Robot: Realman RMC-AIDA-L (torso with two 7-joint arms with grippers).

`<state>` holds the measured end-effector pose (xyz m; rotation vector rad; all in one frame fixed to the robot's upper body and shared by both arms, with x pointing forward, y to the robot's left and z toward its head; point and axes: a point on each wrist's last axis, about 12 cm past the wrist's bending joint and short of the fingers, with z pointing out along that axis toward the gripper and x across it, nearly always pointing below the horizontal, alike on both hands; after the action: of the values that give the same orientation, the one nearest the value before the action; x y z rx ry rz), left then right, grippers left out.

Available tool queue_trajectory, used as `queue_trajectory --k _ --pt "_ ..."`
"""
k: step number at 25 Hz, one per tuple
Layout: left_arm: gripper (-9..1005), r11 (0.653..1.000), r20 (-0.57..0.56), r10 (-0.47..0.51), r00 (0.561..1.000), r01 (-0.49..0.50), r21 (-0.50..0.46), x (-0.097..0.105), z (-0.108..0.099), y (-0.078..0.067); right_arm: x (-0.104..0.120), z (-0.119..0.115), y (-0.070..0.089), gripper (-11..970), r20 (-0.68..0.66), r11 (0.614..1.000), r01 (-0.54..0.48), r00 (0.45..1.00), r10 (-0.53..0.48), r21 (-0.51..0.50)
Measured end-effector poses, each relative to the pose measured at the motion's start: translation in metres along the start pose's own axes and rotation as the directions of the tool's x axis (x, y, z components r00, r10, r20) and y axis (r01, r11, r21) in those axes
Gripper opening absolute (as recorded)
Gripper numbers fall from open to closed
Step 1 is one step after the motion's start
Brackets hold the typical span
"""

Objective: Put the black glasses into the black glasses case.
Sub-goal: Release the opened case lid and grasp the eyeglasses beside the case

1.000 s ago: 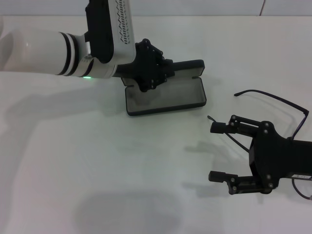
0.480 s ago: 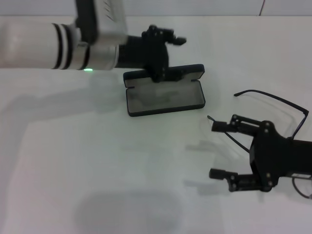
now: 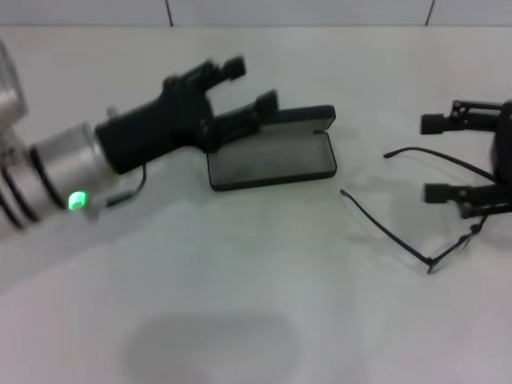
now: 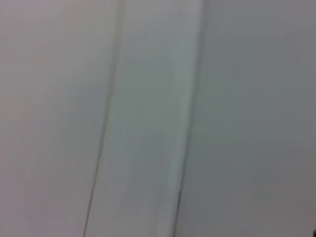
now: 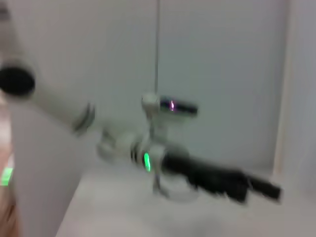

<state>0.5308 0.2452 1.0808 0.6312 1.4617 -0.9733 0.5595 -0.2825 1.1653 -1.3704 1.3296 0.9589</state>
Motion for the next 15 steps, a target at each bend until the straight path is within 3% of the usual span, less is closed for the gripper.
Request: queue_trajectory --k 3,7,11,15 --pt "809 0.999 -0.012 -0.033 0.999 0.032 -0.004 0.018 -0.011 -0.01 -0.026 -0.009 -0.011 786 -0.225 0.999 0.007 0.974 -0.017 -0.044" --pt "804 0.998 0.009 -0.059 0.998 0.06 -0.025 0.035 -0.021 -0.02 -0.052 -0.005 -0.006 785 -0.541 0.993 0.063 0.834 -0.107 -0.099" --pt "800 0.997 0.012 -0.062 0.998 0.062 -0.037 0.041 -0.023 -0.023 -0.066 0.01 0.001 774 -0.684 0.977 0.116 0.699 -0.206 -0.176" --pt "800 0.996 0.009 -0.079 0.997 0.079 -0.043 0.045 -0.024 -0.024 -0.075 0.026 -0.001 762 -0.735 0.966 0.119 0.629 -0.253 -0.231"
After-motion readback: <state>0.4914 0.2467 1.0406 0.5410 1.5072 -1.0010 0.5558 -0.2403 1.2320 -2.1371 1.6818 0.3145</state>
